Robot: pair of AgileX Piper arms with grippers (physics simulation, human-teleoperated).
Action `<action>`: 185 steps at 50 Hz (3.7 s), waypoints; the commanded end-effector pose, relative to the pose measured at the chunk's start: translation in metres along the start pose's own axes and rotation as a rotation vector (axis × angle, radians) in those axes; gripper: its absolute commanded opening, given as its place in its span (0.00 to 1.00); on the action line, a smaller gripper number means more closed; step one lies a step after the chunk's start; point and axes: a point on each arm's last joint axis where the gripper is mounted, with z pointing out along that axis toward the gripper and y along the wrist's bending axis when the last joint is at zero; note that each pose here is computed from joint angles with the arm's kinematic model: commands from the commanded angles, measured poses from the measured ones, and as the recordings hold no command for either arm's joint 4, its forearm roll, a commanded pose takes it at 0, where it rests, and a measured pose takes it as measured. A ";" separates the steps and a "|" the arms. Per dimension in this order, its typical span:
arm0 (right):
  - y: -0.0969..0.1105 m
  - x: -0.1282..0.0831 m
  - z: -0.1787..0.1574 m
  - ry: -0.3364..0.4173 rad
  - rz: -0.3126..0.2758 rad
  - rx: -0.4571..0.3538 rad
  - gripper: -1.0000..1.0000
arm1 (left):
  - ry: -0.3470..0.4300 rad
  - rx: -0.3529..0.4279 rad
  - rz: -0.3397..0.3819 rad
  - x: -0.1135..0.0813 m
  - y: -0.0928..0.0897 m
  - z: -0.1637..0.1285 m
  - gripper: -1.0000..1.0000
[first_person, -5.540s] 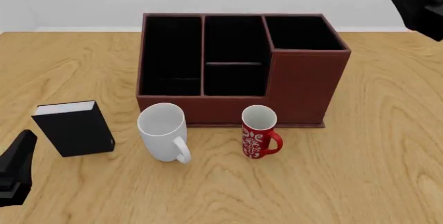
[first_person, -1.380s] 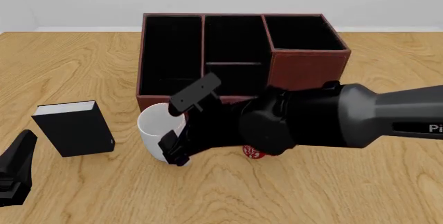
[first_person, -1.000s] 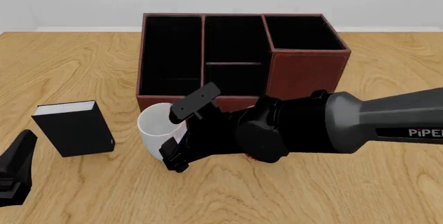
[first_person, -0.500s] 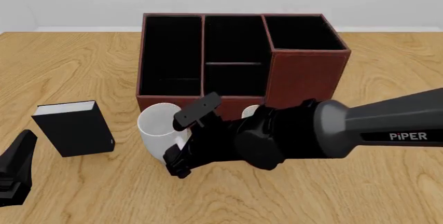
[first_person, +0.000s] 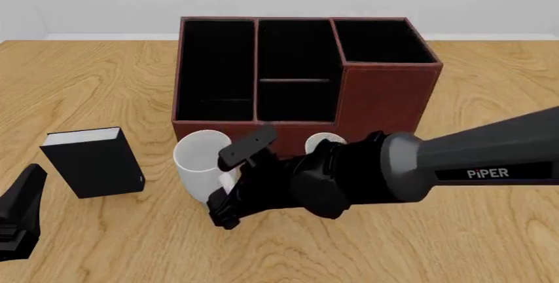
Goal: Pick up the white mug and place it to the right of the caddy.
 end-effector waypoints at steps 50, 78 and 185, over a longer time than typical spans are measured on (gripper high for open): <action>-0.004 -0.007 -0.016 -0.022 -0.106 0.008 0.00 | 0.000 0.000 0.000 0.000 0.000 0.000 1.00; -0.014 -0.022 -0.078 -0.141 -0.133 0.027 0.00 | 0.000 0.000 0.000 0.000 0.000 0.000 1.00; -0.098 0.040 -0.325 -0.449 0.210 0.587 0.00 | 0.000 0.000 0.000 0.000 0.000 0.000 1.00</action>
